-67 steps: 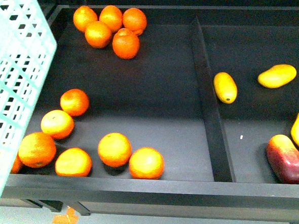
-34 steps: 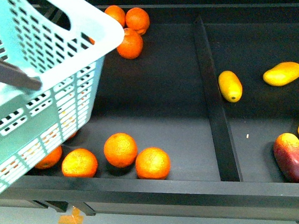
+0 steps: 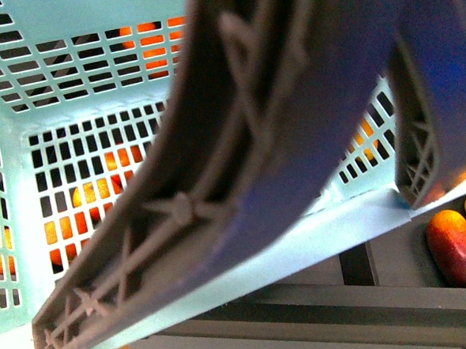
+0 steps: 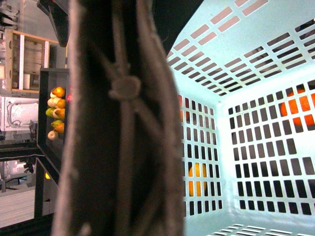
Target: Pick mango and avocado into basket
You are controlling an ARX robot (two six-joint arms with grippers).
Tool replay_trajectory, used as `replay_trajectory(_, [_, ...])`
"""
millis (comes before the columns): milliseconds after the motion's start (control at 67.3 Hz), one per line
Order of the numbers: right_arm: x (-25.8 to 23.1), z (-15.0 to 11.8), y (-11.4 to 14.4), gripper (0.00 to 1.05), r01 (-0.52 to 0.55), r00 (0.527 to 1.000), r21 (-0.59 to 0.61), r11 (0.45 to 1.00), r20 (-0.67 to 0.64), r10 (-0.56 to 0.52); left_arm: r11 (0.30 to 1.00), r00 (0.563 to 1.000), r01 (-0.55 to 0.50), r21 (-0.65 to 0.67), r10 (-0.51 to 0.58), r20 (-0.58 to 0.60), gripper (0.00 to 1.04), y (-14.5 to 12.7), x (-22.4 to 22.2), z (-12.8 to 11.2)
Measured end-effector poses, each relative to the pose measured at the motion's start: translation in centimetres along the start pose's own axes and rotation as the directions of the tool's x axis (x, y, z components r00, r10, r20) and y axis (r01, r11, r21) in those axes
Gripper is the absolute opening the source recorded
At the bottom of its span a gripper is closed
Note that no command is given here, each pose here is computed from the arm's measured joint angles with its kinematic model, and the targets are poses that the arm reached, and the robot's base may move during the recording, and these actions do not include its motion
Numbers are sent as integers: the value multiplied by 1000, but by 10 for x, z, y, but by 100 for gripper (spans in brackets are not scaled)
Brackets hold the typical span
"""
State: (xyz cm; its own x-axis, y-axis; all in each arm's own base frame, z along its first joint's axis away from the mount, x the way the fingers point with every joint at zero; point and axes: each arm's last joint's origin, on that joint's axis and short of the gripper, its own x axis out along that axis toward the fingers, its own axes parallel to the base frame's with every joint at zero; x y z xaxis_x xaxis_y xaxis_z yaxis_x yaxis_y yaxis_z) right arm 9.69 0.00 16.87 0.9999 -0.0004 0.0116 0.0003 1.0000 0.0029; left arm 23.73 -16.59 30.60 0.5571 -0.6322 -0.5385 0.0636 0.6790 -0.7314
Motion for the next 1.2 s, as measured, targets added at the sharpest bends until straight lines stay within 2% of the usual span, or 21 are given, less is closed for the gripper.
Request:
replay_trajectory(371, [0, 0, 0, 96, 0, 1000, 0, 1000, 0, 0, 1000, 1000, 1, 7, -1, -2, 5, -1, 0, -1])
replay_trajectory(401, [1, -1, 0, 96, 8, 999, 18, 1000, -31, -7, 1000, 1000, 1, 7, -1, -3, 5, -1, 0, -1])
replay_trajectory(431, [1, -1, -1, 96, 18, 991, 66, 998, -133, -9, 1000, 1000, 1, 7, -1, -3, 5, -1, 0, -1])
replay_trajectory(490, [3, -1, -5, 96, 84, 943, 152, 985, -331, -30, 1000, 1000, 1, 5, -1, -2, 5, -1, 0, -1])
replay_trajectory(565, [11, -1, -14, 96, 166, 892, 219, 962, -449, -51, 1000, 1000, 1, 11, -1, -4, 5, -1, 1, -2])
replay_trajectory(669, [27, 3, -32, 96, 253, 877, 253, 934, -467, -111, 1000, 1000, 3, 10, -2, -5, 5, -1, 1, -2])
replay_trajectory(862, [76, 12, -69, 96, 369, 867, 232, 900, -434, -243, 1000, 1000, 1, 11, -1, -4, 5, -1, 1, -2])
replay_trajectory(936, [99, 4, -79, 96, 383, 854, 217, 898, -455, -254, 1000, 1000, 1, 10, -1, -4, 5, -1, 1, -2])
replay_trajectory(1070, [145, -27, -90, 96, 333, 819, 139, 933, -533, -213, 1000, 1000, 1, 11, -1, -4, 5, -1, 1, -2])
replay_trajectory(1204, [186, -81, -100, 96, 236, 703, 29, 971, -695, -150, 1000, 1000, 2, 11, -2, -4, 5, -1, 1, -2])
